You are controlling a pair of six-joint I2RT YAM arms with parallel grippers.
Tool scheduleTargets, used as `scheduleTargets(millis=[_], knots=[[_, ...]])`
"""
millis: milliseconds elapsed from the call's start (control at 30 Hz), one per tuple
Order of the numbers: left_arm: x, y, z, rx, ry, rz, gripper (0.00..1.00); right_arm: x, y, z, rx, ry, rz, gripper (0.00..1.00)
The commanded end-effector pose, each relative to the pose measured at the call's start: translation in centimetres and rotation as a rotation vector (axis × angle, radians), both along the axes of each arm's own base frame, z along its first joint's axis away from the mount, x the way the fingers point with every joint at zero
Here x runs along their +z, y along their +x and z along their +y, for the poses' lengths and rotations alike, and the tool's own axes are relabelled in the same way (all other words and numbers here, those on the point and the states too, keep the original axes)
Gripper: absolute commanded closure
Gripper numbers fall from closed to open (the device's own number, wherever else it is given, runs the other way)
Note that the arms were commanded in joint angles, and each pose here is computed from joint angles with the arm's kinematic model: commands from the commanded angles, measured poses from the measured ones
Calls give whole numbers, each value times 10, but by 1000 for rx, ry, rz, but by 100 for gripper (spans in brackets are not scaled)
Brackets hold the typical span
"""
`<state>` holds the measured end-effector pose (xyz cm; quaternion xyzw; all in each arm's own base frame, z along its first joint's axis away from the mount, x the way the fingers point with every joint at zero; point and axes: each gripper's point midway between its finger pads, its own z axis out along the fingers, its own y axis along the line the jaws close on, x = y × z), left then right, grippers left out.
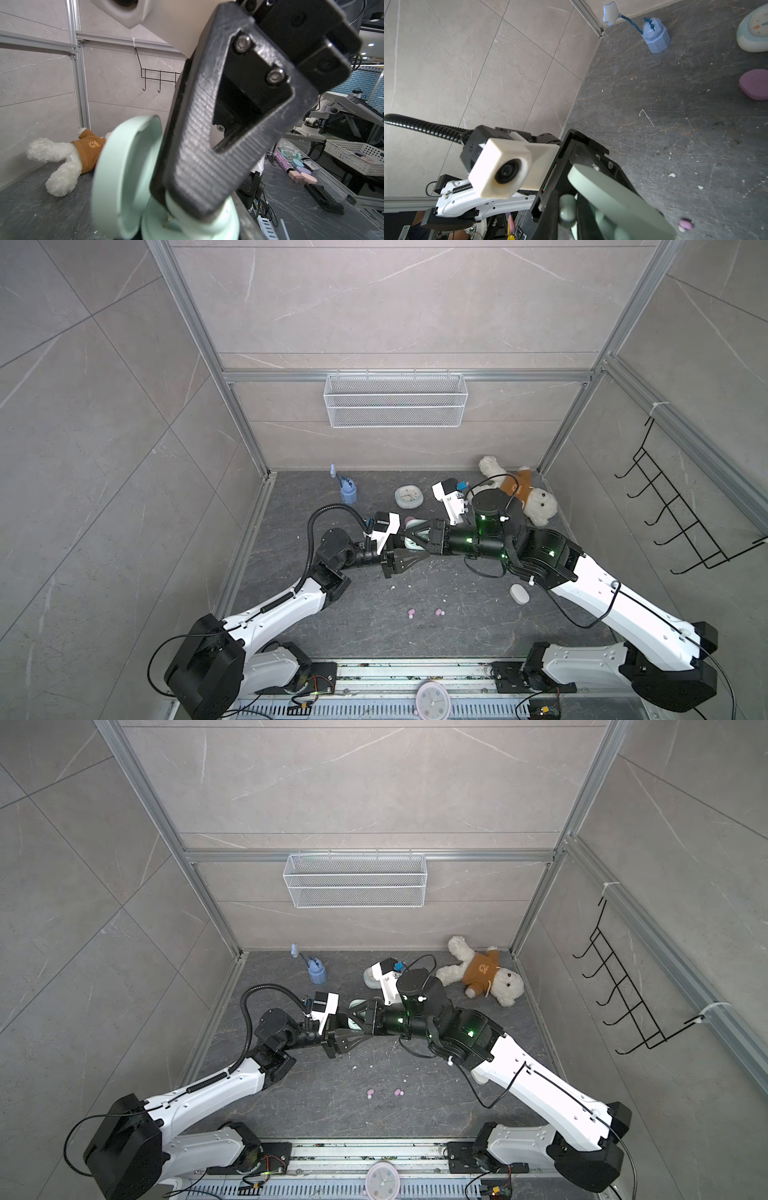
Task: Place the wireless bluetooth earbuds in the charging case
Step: 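Lower the mint earbud into the empty case slot and open the right gripper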
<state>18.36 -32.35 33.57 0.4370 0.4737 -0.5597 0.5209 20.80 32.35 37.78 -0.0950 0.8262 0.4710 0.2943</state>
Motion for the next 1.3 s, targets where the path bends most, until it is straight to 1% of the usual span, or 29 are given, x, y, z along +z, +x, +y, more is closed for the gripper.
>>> scheduleTargets(millis=[0, 300, 433, 567, 800, 1100, 1267], knots=[[31, -9, 8, -7, -76, -83, 83, -2, -3, -1, -3, 3, 11, 91], [33, -11, 10, -6, -79, -88, 83, -9, -2, -8, -36, -18, 20, 90], [35, -12, 10, -5, -80, -93, 83, -9, -2, -6, -30, -19, 26, 88], [35, -12, 11, -5, -80, -93, 84, -9, -2, -8, -34, -28, 29, 84], [37, -14, 12, -7, -83, -97, 84, -9, -2, -11, -46, -33, 27, 75], [38, -14, 13, -4, -82, -101, 84, -10, -1, -15, -60, -57, 23, 71], [37, -14, 12, -5, -80, -97, 84, -5, -1, -22, -79, -76, 9, 63]])
